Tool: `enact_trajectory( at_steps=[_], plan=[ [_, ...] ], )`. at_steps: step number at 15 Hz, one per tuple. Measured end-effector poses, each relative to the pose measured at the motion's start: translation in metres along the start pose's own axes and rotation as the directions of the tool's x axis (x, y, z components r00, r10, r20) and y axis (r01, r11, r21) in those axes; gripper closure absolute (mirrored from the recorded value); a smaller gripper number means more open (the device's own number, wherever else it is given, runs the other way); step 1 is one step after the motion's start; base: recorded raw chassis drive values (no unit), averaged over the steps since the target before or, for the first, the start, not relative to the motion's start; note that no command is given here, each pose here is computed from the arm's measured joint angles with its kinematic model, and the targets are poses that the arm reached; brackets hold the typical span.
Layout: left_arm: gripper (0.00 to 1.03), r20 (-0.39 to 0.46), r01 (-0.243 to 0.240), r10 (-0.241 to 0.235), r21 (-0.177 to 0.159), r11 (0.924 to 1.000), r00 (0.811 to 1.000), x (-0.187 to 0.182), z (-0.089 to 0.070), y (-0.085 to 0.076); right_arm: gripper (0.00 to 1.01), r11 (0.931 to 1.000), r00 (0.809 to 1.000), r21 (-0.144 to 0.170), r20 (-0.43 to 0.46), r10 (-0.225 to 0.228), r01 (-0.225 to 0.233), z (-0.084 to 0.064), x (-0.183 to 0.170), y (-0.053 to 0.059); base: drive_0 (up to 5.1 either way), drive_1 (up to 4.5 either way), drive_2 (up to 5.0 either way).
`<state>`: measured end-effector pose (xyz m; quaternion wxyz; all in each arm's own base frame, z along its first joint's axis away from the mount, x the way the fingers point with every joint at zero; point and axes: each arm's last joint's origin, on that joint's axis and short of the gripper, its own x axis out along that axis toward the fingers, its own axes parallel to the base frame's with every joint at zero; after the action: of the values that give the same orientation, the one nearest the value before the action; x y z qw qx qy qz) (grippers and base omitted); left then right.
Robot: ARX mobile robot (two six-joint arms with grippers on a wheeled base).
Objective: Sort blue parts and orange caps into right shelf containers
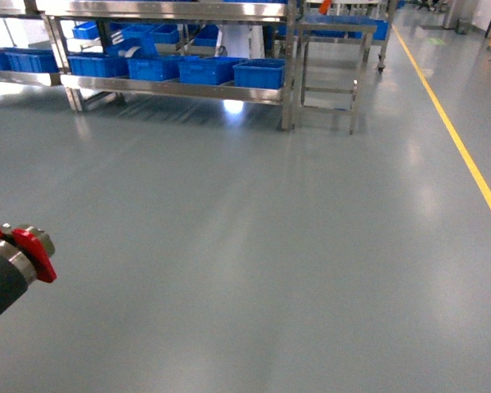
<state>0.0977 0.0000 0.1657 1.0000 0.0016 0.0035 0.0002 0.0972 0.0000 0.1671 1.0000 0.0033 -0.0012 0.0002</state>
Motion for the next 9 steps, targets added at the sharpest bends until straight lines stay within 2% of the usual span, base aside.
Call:
enact_trajectory(
  at_steps=[9],
  plan=[
    [0.61,0.000,0.000,0.000,0.000,1.0000,1.000,0.0000,0.0000,0.0000,0.58,1.0000,1.000,0.000,0.000,0.000,0.000,0.0000,0.0000,0.0000,-1.6,-1.63,-1.6]
  ],
)
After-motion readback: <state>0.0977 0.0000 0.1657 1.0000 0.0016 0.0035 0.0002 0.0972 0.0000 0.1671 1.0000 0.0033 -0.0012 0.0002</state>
